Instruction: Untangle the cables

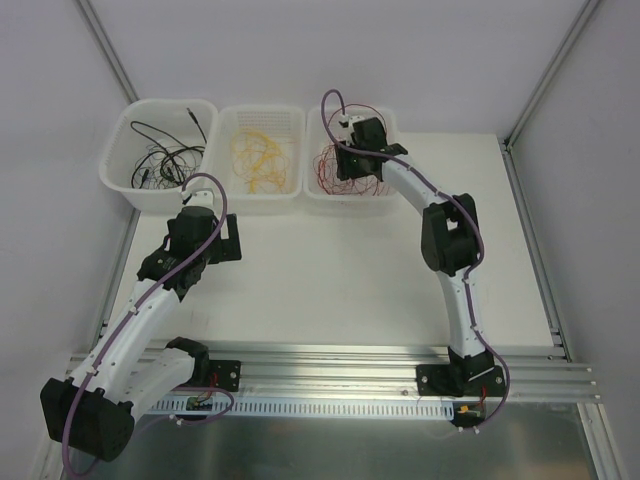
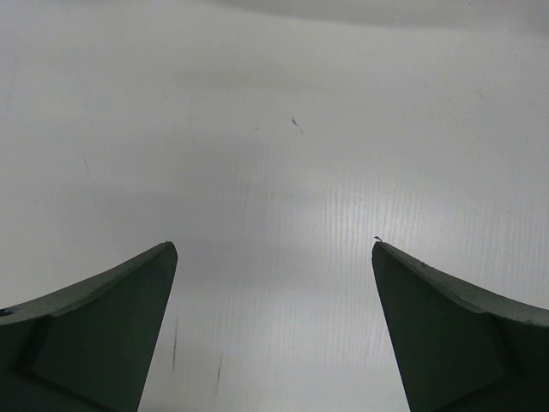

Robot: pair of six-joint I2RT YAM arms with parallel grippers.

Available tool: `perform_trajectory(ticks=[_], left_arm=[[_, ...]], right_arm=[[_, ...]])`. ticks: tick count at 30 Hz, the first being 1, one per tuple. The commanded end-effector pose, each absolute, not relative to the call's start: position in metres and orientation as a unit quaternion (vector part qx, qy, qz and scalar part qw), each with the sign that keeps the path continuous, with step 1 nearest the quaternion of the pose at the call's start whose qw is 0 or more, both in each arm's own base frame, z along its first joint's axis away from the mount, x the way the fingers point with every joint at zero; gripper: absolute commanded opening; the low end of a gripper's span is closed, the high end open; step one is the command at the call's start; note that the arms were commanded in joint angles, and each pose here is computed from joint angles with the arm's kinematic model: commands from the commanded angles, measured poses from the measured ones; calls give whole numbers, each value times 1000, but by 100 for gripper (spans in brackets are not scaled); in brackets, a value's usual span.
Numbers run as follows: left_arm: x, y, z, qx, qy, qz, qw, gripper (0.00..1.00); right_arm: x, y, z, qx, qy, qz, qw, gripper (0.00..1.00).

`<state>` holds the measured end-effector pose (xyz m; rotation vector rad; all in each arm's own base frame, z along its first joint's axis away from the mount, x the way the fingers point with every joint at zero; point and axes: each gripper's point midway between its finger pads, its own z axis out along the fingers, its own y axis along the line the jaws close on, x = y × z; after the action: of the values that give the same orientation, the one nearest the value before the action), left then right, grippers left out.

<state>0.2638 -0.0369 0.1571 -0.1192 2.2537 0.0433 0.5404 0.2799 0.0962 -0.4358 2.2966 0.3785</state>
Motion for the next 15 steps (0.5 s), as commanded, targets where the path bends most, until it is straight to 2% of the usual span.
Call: perform_trajectory(ticks=[1,8,15], left_arm=[[268,-36,166,-48,894,11,445,99],[267,-38,171,-48,890,4,453,99],[266,-37,174,-51,887,3,459,99]], right_arm=[[540,271,184,-175,865,140,449,49],[517,260,243,-176,847,142,481,72],[492,245,278,-169,843,142,491,83]])
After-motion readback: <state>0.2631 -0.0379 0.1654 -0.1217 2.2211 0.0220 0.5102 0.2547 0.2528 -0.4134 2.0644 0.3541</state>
